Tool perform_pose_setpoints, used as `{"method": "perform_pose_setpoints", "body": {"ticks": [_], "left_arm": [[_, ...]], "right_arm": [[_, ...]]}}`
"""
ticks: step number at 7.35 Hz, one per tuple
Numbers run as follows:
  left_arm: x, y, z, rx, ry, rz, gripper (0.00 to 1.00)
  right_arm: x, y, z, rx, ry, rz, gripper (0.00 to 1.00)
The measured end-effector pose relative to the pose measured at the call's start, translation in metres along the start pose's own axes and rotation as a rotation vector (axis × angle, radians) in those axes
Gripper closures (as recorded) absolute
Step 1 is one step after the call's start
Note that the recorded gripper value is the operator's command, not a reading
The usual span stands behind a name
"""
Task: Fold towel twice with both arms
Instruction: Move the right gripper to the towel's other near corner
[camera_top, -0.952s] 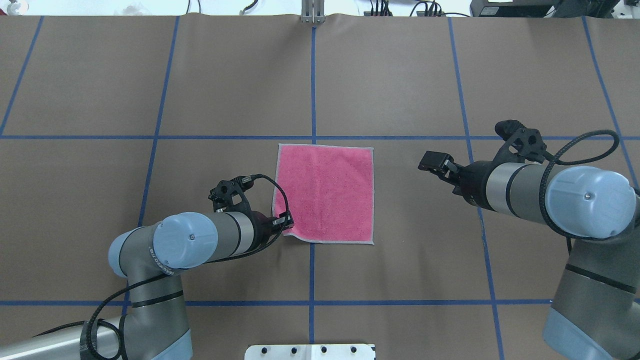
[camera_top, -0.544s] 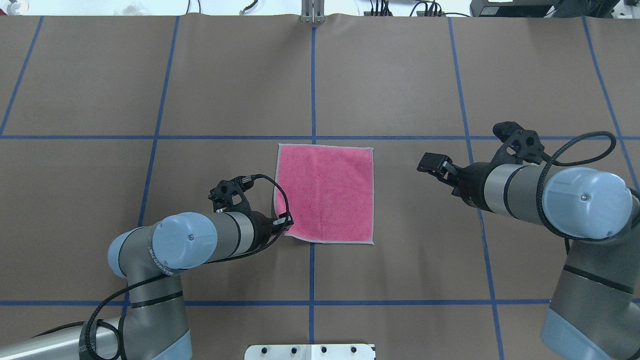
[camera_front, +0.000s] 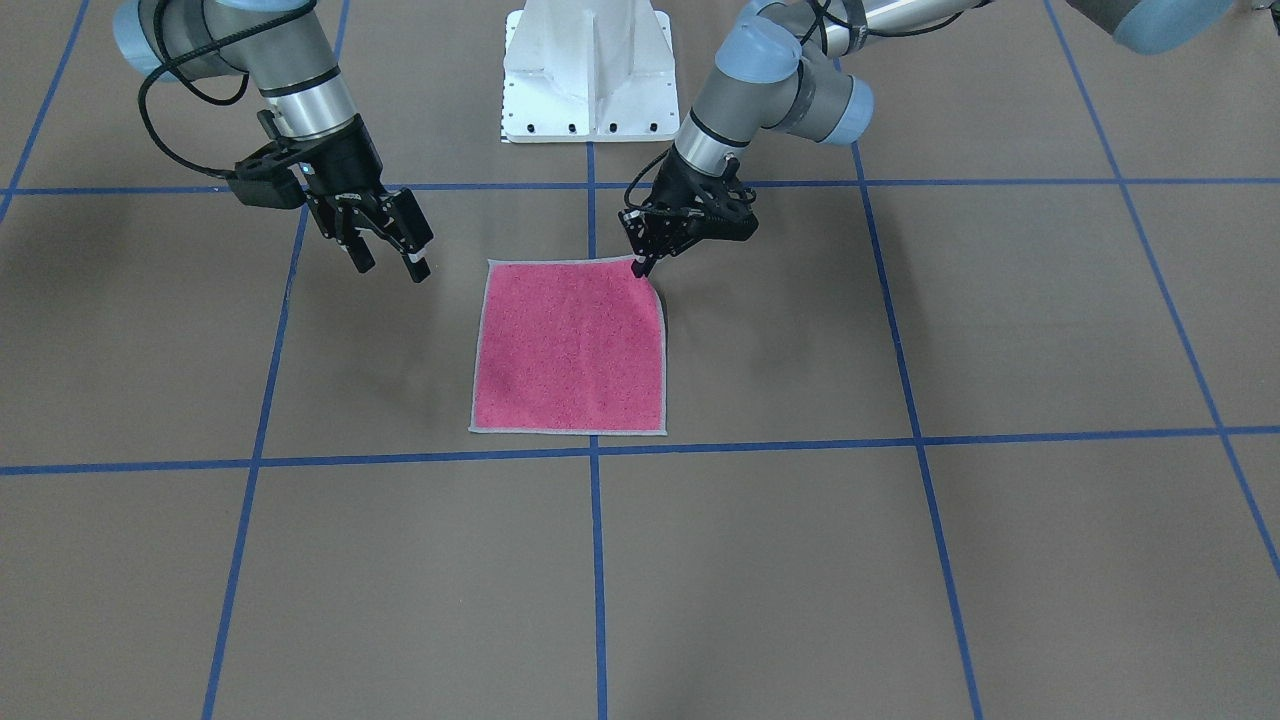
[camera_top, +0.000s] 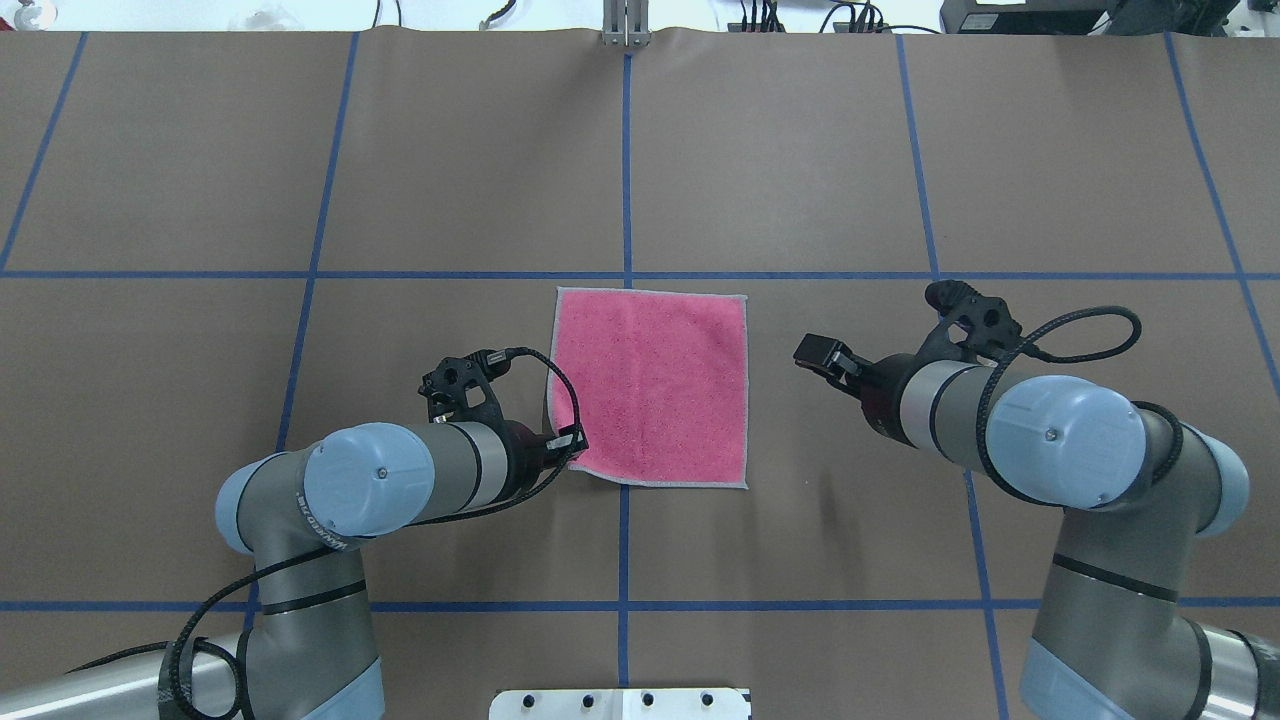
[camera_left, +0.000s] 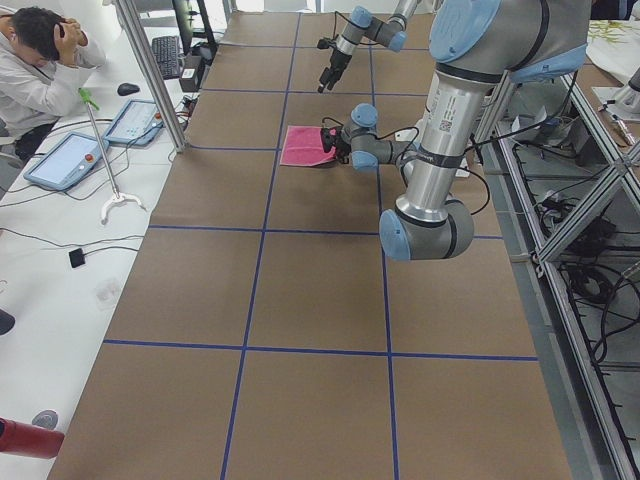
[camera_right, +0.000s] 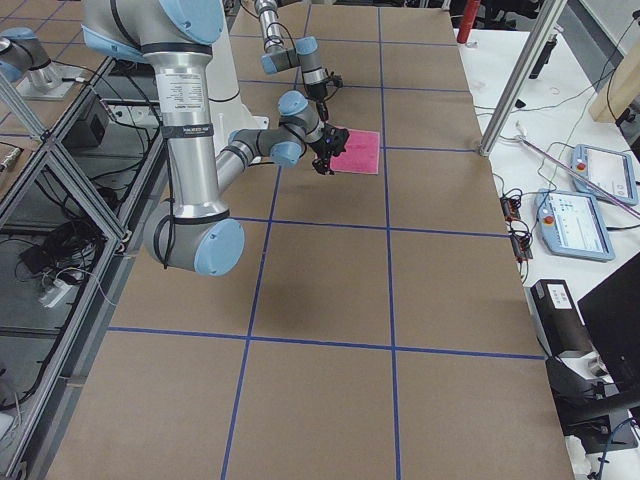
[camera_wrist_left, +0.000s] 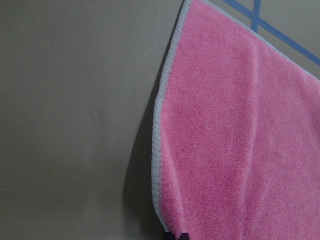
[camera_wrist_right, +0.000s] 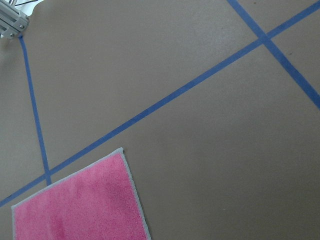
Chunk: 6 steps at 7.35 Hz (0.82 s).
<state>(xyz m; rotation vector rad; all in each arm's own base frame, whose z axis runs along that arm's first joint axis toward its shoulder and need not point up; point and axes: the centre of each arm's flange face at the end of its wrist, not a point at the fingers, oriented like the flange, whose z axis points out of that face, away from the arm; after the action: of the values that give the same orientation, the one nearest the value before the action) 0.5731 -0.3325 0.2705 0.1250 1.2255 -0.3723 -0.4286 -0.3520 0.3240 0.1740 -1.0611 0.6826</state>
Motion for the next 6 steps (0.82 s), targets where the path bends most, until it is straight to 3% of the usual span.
{"method": "perform_pose_setpoints", "body": {"ticks": [2,5,6], "left_arm": [[0.0,0.0,0.0,0.002,-0.001,0.001,0.97],[-0.001,0.001,0.001,0.0,-0.001,0.002,0.97],[-0.001,0.001,0.001,0.0,-0.002,0.002,0.97]], "right_arm": [[-0.014,0.024,0.027,-0.013,0.022,0.094,0.18],[-0.043,0.065,0.037,-0.012,0.083,0.19,0.33],[-0.045,0.08,0.038,-0.006,0.094,0.213,0.33]]}}
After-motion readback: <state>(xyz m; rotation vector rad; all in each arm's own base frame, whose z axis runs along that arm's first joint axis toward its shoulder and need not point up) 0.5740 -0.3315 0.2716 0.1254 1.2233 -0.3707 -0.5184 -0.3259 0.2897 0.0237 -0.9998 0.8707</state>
